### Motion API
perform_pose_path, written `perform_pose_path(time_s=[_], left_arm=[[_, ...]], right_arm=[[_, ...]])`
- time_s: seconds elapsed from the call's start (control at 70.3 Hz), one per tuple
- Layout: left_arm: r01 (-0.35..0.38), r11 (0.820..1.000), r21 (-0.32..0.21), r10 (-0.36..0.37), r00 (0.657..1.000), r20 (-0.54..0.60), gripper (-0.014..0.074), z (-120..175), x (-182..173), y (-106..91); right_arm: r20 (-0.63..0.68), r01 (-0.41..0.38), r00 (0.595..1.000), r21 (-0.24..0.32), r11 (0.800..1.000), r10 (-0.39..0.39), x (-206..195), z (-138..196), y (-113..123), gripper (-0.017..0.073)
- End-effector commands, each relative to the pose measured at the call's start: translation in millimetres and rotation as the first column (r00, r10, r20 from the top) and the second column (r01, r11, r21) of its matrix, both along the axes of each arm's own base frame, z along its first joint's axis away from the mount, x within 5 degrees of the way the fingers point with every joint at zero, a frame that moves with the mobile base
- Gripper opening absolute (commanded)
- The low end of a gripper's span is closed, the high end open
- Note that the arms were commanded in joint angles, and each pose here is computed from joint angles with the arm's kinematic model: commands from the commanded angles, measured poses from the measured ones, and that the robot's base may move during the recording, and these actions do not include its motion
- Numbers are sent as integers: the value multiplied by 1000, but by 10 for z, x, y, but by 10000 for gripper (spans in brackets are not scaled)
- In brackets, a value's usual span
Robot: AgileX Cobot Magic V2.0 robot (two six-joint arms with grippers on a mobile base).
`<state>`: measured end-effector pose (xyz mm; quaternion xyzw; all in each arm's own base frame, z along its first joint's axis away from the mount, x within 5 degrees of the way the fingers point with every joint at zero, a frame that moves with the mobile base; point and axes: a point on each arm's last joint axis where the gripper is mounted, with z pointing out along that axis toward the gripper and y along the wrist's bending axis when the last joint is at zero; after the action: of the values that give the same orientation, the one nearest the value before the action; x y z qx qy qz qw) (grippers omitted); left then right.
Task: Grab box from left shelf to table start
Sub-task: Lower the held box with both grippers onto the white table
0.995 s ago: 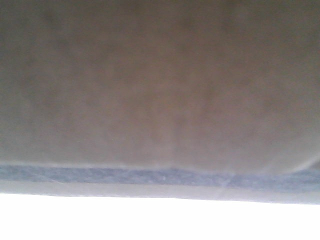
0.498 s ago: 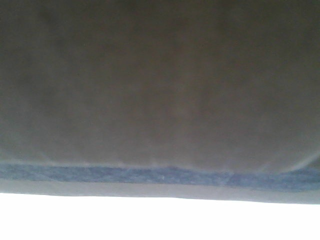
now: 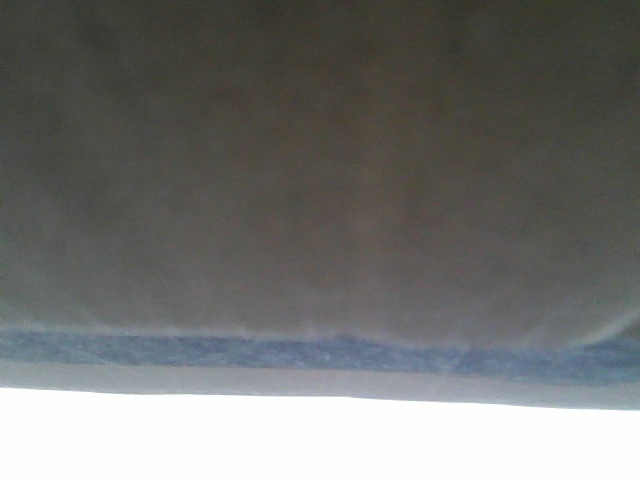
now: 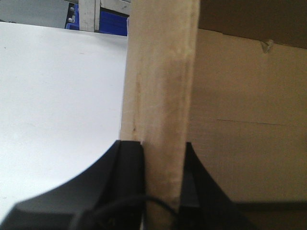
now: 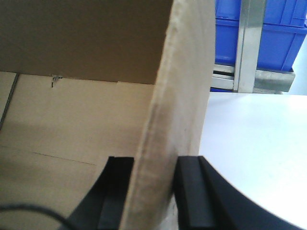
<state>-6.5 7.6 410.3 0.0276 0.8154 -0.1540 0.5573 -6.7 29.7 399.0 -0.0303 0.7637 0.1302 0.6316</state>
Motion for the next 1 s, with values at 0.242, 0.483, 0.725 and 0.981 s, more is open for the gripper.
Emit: perform_pose_path(time_s=[0.242, 0.483, 0.725, 0.981], left_arm=[[16, 994, -105, 6, 980, 201, -90, 269, -25, 10], [17, 994, -107, 6, 978, 207, -90, 275, -25, 10], [18, 994, -107, 5, 978, 210, -90, 304, 46, -19], [-2, 998, -63, 11, 989, 145, -90, 572, 515, -184]], right_arm=[[140, 90, 987, -42, 995, -84, 36, 178, -78, 58], [144, 92, 986, -42, 995, -85, 37, 181, -80, 58], [160, 98, 983, -36, 995, -91, 62, 205, -87, 58], [39, 96, 995, -35, 995, -95, 631, 464, -141, 58]])
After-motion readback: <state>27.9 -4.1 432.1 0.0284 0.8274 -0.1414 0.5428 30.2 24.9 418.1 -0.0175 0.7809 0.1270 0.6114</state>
